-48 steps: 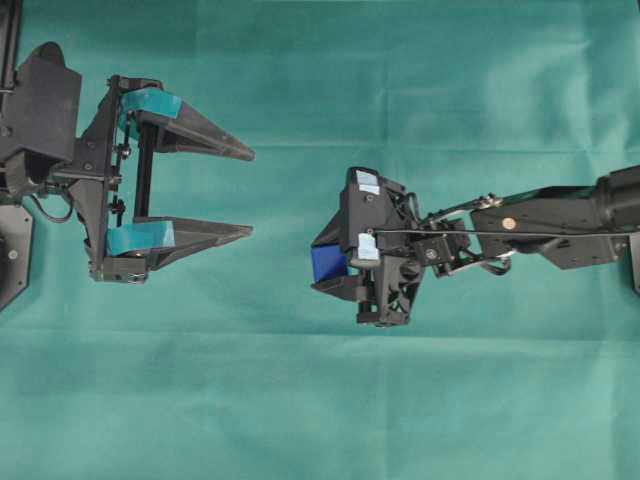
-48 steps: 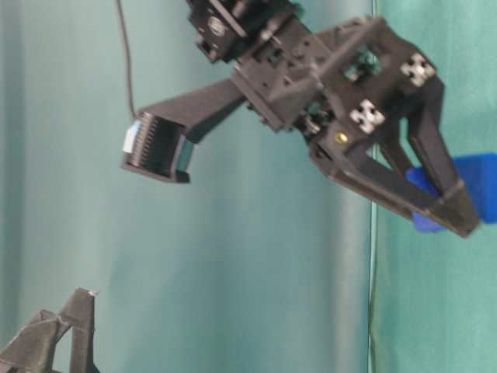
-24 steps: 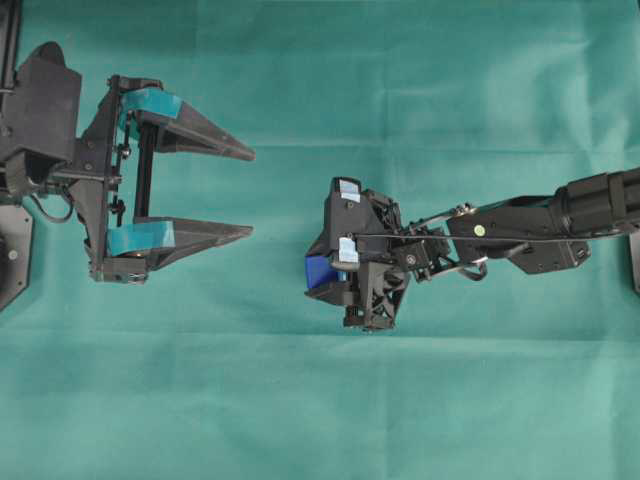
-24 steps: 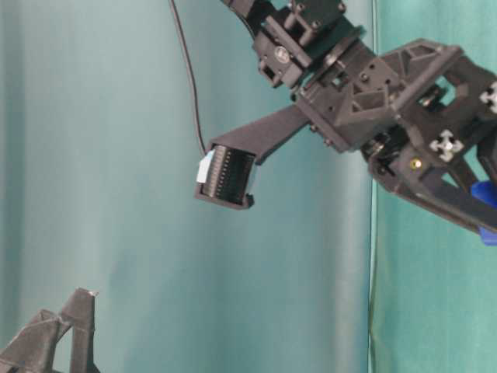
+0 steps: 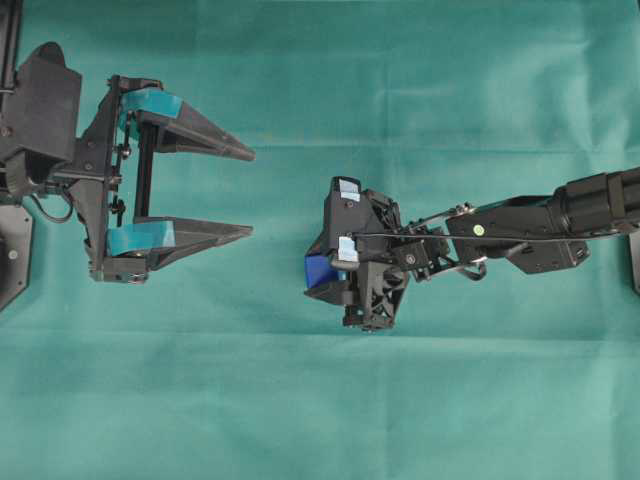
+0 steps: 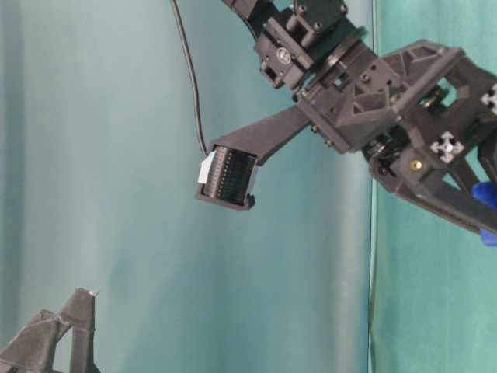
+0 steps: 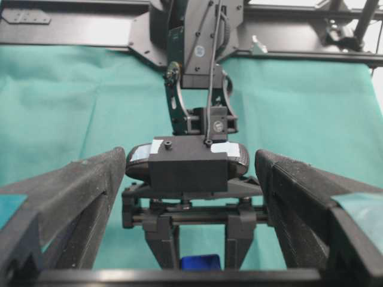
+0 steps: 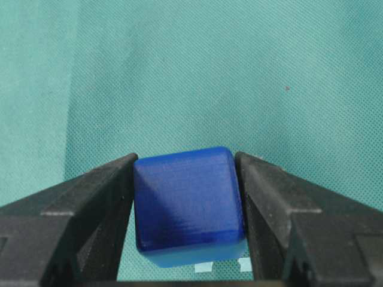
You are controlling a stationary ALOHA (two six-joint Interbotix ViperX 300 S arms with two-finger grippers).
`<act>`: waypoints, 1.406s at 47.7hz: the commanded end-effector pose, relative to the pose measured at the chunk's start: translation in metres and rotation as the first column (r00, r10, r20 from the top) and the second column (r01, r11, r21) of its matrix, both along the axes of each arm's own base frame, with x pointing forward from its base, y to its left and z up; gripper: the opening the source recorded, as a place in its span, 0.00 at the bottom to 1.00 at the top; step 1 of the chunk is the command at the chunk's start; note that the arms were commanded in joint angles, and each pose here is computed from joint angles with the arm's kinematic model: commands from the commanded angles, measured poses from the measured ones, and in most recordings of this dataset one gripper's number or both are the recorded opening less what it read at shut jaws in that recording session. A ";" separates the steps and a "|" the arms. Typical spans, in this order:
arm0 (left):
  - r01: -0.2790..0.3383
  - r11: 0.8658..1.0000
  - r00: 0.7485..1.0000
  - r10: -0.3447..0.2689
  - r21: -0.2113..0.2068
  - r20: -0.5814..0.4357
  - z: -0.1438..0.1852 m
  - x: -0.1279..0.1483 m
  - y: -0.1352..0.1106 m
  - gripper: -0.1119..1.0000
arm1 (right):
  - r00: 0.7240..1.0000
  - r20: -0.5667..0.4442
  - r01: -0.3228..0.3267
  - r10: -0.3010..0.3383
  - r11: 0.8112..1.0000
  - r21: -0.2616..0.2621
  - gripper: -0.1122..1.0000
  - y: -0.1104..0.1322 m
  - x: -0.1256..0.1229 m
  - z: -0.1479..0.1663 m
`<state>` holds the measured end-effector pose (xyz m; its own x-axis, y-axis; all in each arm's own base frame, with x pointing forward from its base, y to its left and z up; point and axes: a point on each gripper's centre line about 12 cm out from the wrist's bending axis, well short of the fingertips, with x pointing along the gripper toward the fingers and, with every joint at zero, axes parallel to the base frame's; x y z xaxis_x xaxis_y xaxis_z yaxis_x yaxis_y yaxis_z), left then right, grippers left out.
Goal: Handover the blue block to the right arm after grasping it with the left arm, then place it in the designated position.
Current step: 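Lower the cube with the right gripper toward the white tape marks, then open the right gripper to release the cube on the table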
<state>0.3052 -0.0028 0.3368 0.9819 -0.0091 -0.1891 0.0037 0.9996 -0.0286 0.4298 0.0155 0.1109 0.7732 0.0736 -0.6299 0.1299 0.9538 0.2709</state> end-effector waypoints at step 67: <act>0.002 1.000 1.000 -0.002 0.003 0.028 0.010 0.000 0.000 1.00 | 0.996 0.054 0.072 -0.068 0.994 -0.084 0.93 -0.014 -0.014 0.094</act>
<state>0.3056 -0.0028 0.3363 0.9816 -0.0090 -0.1906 0.0039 0.9996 -0.0271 0.4168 0.0040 0.1715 0.7715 -0.0164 -0.6361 0.1866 0.9616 0.2015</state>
